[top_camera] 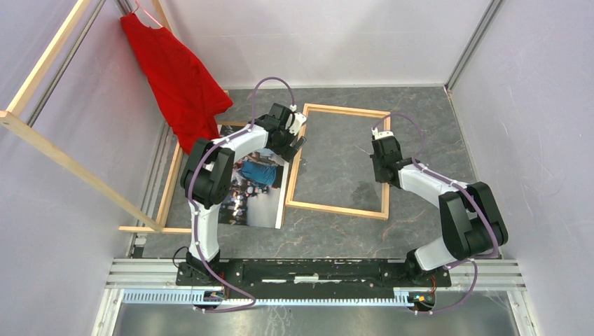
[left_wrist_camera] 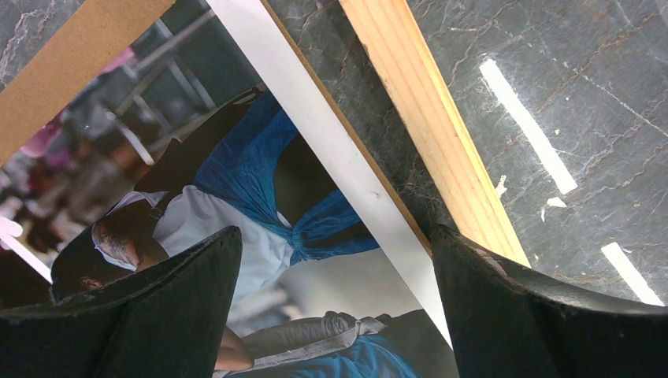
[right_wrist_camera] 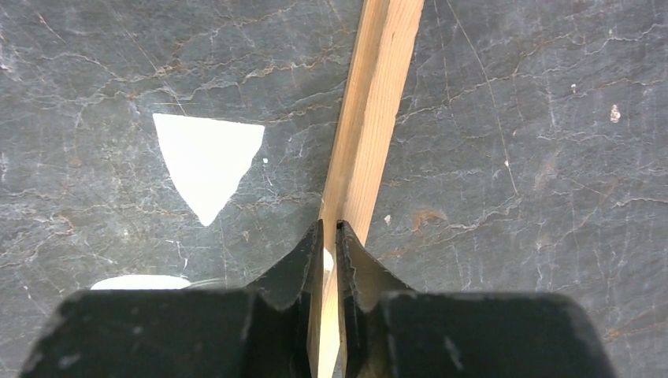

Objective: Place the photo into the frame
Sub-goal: Place the photo frame item in the photo frame.

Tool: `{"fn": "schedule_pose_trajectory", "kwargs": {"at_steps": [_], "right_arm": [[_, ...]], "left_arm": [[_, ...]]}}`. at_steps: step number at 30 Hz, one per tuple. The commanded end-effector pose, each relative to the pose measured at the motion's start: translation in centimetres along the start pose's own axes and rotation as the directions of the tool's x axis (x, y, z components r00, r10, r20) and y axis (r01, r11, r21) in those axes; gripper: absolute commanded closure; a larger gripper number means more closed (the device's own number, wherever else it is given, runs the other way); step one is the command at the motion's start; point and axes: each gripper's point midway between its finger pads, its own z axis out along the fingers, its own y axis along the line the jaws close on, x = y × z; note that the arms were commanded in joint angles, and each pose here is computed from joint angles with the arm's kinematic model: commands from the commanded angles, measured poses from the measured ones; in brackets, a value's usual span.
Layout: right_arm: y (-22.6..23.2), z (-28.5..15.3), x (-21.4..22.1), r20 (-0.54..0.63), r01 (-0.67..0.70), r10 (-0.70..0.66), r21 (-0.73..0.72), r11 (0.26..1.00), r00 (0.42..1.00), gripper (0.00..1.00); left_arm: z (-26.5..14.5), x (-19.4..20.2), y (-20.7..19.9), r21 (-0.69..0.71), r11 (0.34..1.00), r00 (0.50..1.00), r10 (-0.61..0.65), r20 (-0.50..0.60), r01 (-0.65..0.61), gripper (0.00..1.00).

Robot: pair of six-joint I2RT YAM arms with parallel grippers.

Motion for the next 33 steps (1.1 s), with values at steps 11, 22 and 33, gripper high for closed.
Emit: {"fn": "schedule_pose_trajectory", "kwargs": {"at_steps": [11, 22, 33], "right_arm": [[4.9, -0.5, 4.3, -0.158, 0.031, -0.057, -0.162, 0.986, 0.986, 0.89], [10.7, -7.1, -4.8, 0.035, -0.054, 0.085, -0.52, 0.852, 0.996, 0.81], [-0.3, -2.7, -4.4, 0.025, -0.325, 0.34, -0.228, 0.918, 0.94, 0.16]], "left_arm": [[0.0, -1.2, -2.0, 0.056, 0.998, 0.999, 0.028, 0.046, -0.031, 0.04], [-0.1, -1.1, -2.1, 0.058, 0.998, 0.998, 0.035, 0.047, -0.037, 0.04], [-1.0, -1.5, -1.2, 0.021, 0.999, 0.997, 0.042, 0.064, -0.044, 0.04]]}}
